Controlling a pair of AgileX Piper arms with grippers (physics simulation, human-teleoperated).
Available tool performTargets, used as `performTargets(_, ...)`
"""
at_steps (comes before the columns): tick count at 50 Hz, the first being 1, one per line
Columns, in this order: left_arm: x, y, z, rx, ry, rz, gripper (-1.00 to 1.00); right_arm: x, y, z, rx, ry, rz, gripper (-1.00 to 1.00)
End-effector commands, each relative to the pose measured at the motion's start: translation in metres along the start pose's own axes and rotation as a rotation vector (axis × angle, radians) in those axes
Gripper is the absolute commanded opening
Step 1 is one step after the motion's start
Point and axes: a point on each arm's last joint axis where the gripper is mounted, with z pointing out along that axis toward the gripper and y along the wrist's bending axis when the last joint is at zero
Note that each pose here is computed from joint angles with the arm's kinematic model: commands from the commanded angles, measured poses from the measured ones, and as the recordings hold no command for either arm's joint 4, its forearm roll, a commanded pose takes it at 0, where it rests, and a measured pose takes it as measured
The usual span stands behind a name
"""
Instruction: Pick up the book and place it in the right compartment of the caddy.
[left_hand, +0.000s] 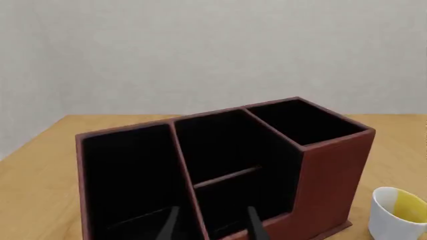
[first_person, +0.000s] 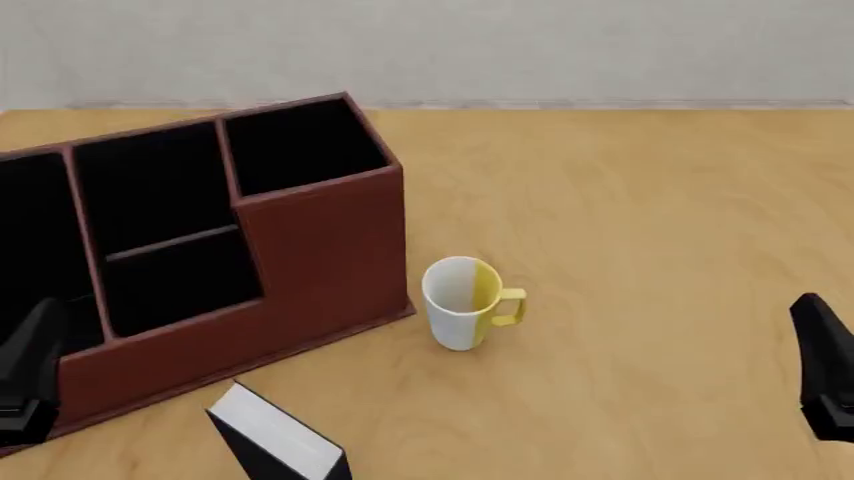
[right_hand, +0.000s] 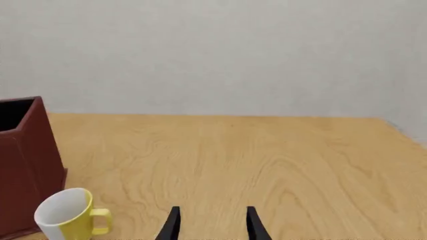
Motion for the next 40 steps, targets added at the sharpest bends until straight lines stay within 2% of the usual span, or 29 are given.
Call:
performTargets(1,-0.002,0.000,0.000,0.008,0.002,0.007,1.00,0.007,0.000,0.001,-0.004,0.009,0.014,1.00)
performTargets(11,-0.003,-0.001,0.000,0.010,-0.003,-0.008,1.00,0.006,0.002,0.000,-0.032,0.012,-0.006,1.00)
performTargets(16,-0.002,-0.001,0.000,0.014,-0.005,-0.007,1.00,-0.002,0.004,-0.001,-0.076,0.012,-0.029,1.00)
performTargets(23,-0.003,-0.001,0.000,0.024,-0.010,-0.012,1.00,-0.024,0.009,-0.006,-0.189,0.023,-0.066,1.00)
performTargets(27,-0.002,-0.001,0.000,0.026,-0.010,-0.017,1.00,-0.030,0.012,-0.009,-0.276,0.049,-0.091,1.00)
performTargets(29,-0.002,-0.002,0.000,0.027,-0.011,-0.019,1.00,-0.035,0.013,-0.011,-0.319,0.059,-0.075,1.00)
performTargets(30,-0.002,-0.002,0.000,0.027,-0.011,-0.019,1.00,-0.037,0.013,-0.012,-0.345,0.065,-0.095,1.00)
performTargets(33,-0.003,-0.002,0.000,0.028,-0.013,-0.022,1.00,-0.041,0.014,-0.014,-0.373,0.075,-0.088,1.00)
performTargets(37,-0.004,-0.002,0.000,0.030,-0.016,-0.020,1.00,-0.043,0.016,-0.015,-0.448,0.094,-0.133,1.00)
performTargets(40,-0.003,-0.002,0.000,0.028,-0.016,-0.022,1.00,-0.045,0.018,-0.015,-0.488,0.104,-0.130,1.00)
